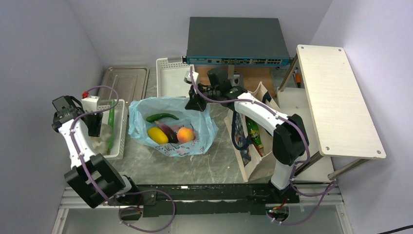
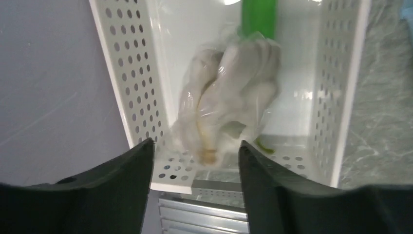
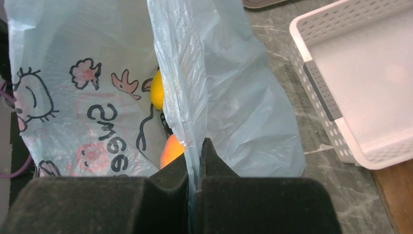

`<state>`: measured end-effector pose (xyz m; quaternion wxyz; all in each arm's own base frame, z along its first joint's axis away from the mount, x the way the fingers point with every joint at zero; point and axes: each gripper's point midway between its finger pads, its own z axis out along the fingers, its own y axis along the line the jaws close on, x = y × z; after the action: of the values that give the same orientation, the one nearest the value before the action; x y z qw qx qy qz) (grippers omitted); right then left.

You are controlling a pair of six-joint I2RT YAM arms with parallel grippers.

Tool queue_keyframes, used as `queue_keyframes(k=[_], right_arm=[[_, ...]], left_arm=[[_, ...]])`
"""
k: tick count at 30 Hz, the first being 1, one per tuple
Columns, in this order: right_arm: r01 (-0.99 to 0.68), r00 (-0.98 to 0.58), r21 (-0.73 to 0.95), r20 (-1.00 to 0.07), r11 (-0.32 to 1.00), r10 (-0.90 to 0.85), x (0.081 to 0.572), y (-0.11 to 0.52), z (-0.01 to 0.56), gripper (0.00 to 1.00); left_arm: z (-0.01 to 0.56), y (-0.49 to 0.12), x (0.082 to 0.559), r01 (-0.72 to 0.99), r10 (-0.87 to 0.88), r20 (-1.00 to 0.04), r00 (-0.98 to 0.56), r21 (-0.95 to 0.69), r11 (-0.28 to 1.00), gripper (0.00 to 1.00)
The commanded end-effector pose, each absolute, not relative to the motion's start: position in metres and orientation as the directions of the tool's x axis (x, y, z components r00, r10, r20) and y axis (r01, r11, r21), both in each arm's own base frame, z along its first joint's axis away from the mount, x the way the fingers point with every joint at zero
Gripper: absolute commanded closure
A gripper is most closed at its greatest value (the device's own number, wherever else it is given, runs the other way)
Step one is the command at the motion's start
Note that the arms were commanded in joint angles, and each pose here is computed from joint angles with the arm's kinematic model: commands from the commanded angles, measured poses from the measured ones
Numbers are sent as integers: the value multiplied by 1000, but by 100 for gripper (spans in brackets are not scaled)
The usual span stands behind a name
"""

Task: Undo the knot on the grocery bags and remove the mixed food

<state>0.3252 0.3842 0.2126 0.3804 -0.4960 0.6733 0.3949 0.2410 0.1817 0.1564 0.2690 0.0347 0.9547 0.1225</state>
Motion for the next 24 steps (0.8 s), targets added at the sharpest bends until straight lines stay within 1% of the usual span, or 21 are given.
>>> queue_keyframes(k=[1, 2, 3, 4, 6, 7, 8, 10, 11, 12, 14, 15, 19, 20, 22, 24], right_arm=[[-995, -91, 70, -933, 74, -347, 304, 394, 240, 100], [-996, -85, 69, -935, 58, -345, 302, 398, 241, 100], [-997, -81, 72, -937, 41, -340, 298, 403, 243, 100], [-997, -82, 76, -939, 32, -334, 298, 406, 245, 100], [-997, -82, 82, -942, 15, -326, 293, 415, 249, 100], [-996, -83, 87, -943, 2, -322, 290, 418, 250, 100], [-996, -85, 92, -944, -7, -318, 287, 421, 251, 100], [-995, -89, 99, -947, -17, -308, 283, 427, 254, 100], [-994, -96, 107, -948, -19, -304, 282, 429, 256, 100], [-993, -105, 115, -949, -18, -298, 282, 430, 258, 100], [-990, -129, 139, -948, -14, -290, 281, 431, 259, 100], [-989, -140, 150, -947, -13, -288, 280, 432, 259, 100], [-983, -177, 184, -938, 5, -297, 278, 429, 254, 100], [-981, -188, 193, -935, 13, -300, 279, 427, 253, 100], [-977, -210, 211, -931, 30, -298, 280, 423, 254, 100], [-974, -225, 223, -928, 44, -297, 280, 419, 256, 100]], left_arm=[[166, 209, 243, -29, 149, -504, -851, 328, 944, 25], [175, 201, 249, -15, 145, -545, -826, 279, 960, 11], [188, 189, 257, 18, 154, -602, -783, 225, 974, 2], [205, 171, 266, 76, 178, -664, -726, 180, 981, 1], [258, 121, 279, 256, 254, -806, -534, 132, 958, 0], [288, 97, 281, 337, 284, -865, -413, 145, 930, 0], [314, 72, 282, 410, 312, -901, -301, 173, 895, 1], [353, 17, 276, 553, 413, -904, -110, 290, 781, 0], [365, -22, 271, 645, 468, -884, -12, 351, 679, 2], [376, -48, 263, 691, 502, -862, 72, 406, 598, 4], [385, -90, 251, 749, 524, -830, 191, 469, 469, 11], [384, -109, 245, 777, 533, -811, 242, 491, 394, 18], [339, -162, 230, 852, 620, -697, 361, 516, 85, 61], [322, -169, 226, 859, 638, -667, 385, 512, 16, 69], [284, -173, 223, 862, 683, -606, 408, 502, -70, 81], [247, -166, 222, 865, 725, -552, 412, 487, -120, 87]])
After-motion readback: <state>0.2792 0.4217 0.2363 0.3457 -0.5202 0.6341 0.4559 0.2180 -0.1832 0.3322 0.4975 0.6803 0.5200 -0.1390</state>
